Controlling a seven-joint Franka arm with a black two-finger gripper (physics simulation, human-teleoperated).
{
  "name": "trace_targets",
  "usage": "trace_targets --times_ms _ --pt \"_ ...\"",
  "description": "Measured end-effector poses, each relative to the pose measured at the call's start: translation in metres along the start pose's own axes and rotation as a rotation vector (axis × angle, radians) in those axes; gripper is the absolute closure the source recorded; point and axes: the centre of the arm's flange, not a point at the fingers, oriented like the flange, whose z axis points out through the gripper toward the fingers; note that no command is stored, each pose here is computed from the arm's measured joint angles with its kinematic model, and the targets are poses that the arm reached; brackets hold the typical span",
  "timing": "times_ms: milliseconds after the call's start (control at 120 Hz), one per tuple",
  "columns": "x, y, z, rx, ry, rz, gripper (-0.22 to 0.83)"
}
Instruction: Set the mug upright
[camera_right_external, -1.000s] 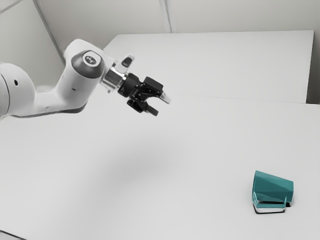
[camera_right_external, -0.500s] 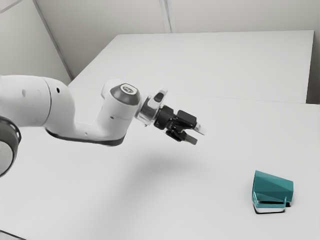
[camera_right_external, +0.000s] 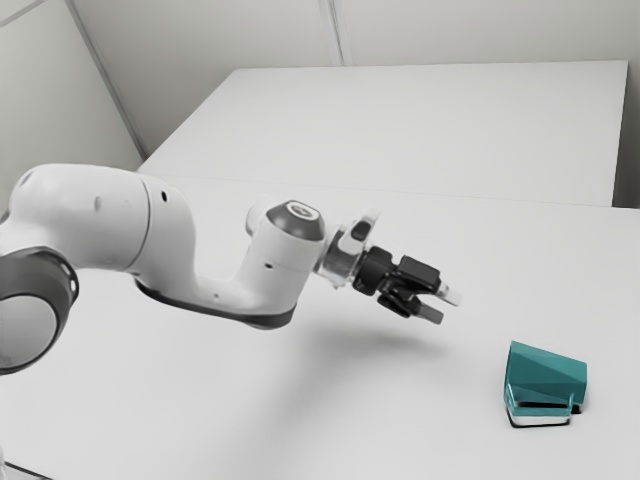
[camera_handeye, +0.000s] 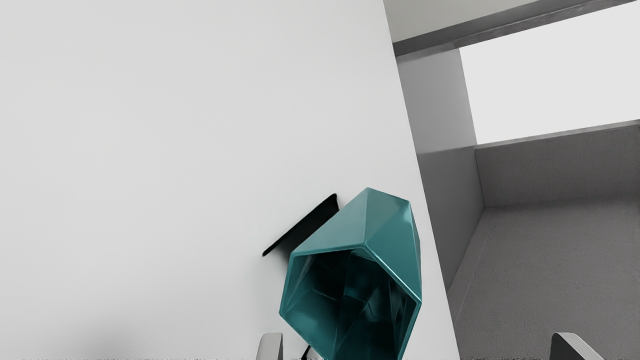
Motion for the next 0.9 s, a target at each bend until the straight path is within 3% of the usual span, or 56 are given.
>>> trace_targets --times_ms 200,900 --pt "-0.01 0.008 0.029 -0.024 -0.026 -0.033 0.02" --pt "-0.008 0.009 0.111 -0.068 -0.075 -0.076 0.02"
